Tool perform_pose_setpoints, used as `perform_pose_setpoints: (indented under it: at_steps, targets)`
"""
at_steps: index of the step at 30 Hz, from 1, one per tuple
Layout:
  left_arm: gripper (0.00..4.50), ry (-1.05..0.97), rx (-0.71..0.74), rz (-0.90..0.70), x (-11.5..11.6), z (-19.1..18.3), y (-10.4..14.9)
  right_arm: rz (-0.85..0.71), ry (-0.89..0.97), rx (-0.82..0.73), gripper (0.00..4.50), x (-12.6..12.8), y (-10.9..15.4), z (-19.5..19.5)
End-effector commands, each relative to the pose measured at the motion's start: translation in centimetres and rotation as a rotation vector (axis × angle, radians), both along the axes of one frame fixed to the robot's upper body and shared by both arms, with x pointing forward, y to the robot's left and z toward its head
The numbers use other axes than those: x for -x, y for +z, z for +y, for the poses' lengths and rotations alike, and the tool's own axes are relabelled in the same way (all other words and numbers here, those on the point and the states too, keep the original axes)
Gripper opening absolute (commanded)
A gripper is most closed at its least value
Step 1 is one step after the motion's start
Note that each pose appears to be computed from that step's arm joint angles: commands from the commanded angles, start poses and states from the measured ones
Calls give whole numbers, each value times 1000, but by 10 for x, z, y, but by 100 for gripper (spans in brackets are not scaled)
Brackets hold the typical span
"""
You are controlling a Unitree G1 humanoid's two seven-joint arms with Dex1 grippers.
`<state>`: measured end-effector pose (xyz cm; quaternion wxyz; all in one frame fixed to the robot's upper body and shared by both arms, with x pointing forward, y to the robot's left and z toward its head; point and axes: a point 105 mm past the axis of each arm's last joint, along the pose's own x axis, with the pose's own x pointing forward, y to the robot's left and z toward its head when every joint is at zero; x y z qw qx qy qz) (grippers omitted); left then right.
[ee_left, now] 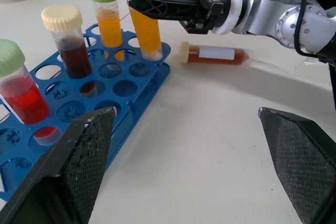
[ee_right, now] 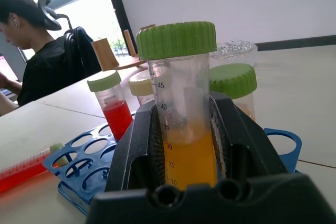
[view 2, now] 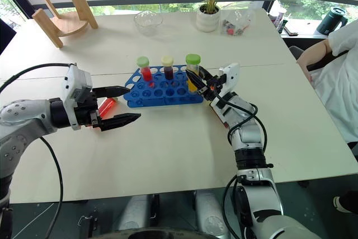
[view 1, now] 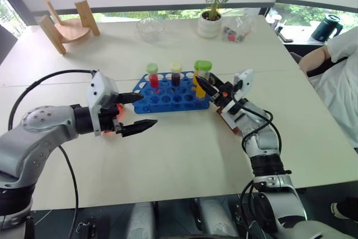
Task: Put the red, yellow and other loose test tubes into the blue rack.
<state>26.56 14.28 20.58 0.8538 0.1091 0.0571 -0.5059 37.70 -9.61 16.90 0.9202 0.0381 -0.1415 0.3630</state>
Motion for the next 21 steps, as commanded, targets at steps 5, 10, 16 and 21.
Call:
perform_pose_setpoints:
  at_steps: [5,10,16,21]
  targets:
    - [450,-4,-3,-41,-1,-1,9,-33,29,42,322,6,-6,10]
    - [450,-5,0,-43,-1,-3,8,-51,19,165,445,17,-6,1]
    - [450,-5,9,-44,0,-5,5,191,68,512,445,41,11,-34]
    - [450,-13,17,-46,-2,-9,2,593,41,715,445,46,5,-52]
